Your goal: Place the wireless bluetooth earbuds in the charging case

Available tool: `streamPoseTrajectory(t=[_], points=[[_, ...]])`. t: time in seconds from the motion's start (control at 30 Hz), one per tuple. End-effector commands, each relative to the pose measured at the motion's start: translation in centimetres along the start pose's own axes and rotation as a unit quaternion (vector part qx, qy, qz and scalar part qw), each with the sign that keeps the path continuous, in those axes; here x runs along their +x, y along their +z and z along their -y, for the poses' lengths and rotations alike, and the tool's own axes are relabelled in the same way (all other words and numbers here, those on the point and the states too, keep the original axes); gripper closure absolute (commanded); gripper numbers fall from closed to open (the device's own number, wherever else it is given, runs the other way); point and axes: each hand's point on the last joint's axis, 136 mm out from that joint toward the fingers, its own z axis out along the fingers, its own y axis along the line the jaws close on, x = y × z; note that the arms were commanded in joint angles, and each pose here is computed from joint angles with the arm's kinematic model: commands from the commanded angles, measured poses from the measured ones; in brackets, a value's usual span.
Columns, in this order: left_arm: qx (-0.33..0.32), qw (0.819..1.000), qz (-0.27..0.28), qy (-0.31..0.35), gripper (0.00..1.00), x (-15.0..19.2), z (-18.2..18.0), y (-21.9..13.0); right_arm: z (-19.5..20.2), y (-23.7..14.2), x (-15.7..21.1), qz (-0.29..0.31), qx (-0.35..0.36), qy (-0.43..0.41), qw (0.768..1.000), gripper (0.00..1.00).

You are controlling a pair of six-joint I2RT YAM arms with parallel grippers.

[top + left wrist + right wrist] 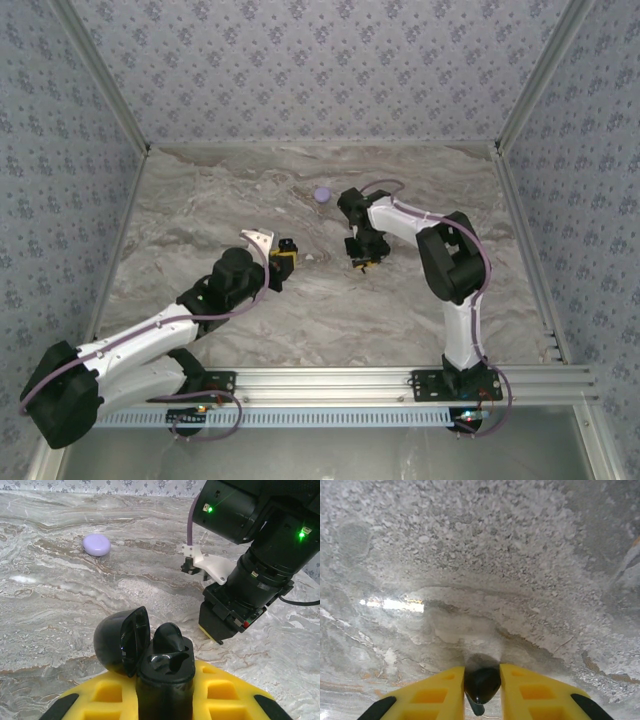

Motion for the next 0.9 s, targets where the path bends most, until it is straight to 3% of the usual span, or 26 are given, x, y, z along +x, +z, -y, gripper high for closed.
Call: streamPoseTrajectory(t=[0.0,0.4,0.87], points=[[0.014,1.000,0.022,0.001,0.85,-1.9,1.1,-0.3,0.0,0.7,0.0,0.014,-0.016,0.018,1.000,0.78],[0.044,0.999,0.019,-0.017,0.85,-1.2,2.4,1.5,-2.2,-4.7,-1.3,0.122,-0.129,0.008,0.984,0.78],[0.091,0.991,0.079,-0.052,0.85,-1.6,3.4,2.1,-6.4,-14.3,-1.9,0.248,-0.266,-0.048,0.930,0.78]])
